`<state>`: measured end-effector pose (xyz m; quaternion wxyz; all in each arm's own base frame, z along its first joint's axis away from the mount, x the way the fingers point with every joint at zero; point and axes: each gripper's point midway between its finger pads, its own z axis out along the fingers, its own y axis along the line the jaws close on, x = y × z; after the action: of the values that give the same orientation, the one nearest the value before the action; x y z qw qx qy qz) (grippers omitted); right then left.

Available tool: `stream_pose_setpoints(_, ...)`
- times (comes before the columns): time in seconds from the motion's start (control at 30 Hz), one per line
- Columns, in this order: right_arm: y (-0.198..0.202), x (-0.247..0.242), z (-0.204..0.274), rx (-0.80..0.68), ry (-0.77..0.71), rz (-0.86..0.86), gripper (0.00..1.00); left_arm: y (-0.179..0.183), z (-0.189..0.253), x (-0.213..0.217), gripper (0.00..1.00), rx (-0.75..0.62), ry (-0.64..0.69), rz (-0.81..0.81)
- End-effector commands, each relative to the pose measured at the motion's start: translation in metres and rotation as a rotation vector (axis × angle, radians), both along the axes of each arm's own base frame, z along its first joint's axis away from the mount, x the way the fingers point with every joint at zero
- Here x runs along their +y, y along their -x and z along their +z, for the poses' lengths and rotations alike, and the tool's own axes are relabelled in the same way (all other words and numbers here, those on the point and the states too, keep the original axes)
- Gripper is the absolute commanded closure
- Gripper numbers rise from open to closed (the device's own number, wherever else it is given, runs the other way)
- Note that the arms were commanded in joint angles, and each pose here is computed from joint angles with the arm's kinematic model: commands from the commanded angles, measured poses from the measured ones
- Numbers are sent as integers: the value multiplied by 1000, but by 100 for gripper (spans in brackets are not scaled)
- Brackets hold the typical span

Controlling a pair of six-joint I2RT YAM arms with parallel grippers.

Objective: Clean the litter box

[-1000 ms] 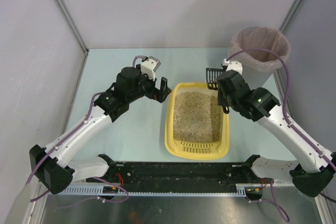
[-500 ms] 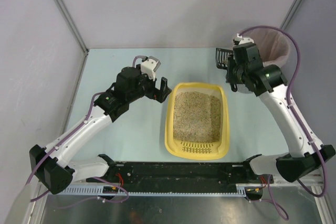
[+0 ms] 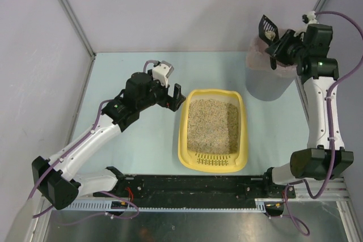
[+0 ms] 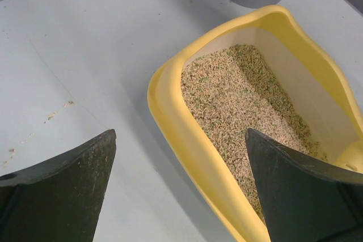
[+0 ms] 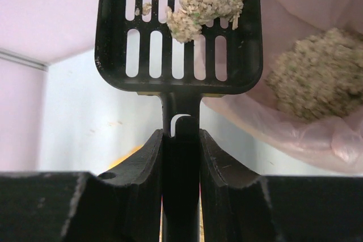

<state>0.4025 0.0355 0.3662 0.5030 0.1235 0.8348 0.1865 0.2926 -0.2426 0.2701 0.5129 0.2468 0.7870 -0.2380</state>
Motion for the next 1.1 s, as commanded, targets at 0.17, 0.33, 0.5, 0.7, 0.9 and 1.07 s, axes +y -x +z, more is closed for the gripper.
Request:
stream_pose_setpoints(0.17, -13, -19, 41, -158, -554, 89, 100, 1, 1, -6, 0, -5, 13, -28)
stream_pose_setpoints(0.33, -11, -32, 44, -143, -743, 93, 100, 2, 3, -9, 0, -2, 24, -41)
stream_pose_setpoints(0.5, -7, -54, 46, -135, -909, 52, 100, 4, 5, -10, 0, 2, 33, -50)
stream_pose_setpoints(0.7, -9, -61, 32, -112, -1179, 35, 100, 8, 10, -12, 0, -2, 49, -63)
stream_pose_setpoints(0.9, -8, -68, -5, -89, -1357, -14, 100, 8, 14, -9, 0, -15, 51, -55)
stream_pose_setpoints(1.07, -5, -70, 1, -109, -1375, -10, 100, 8, 16, -10, 0, -16, 54, -59)
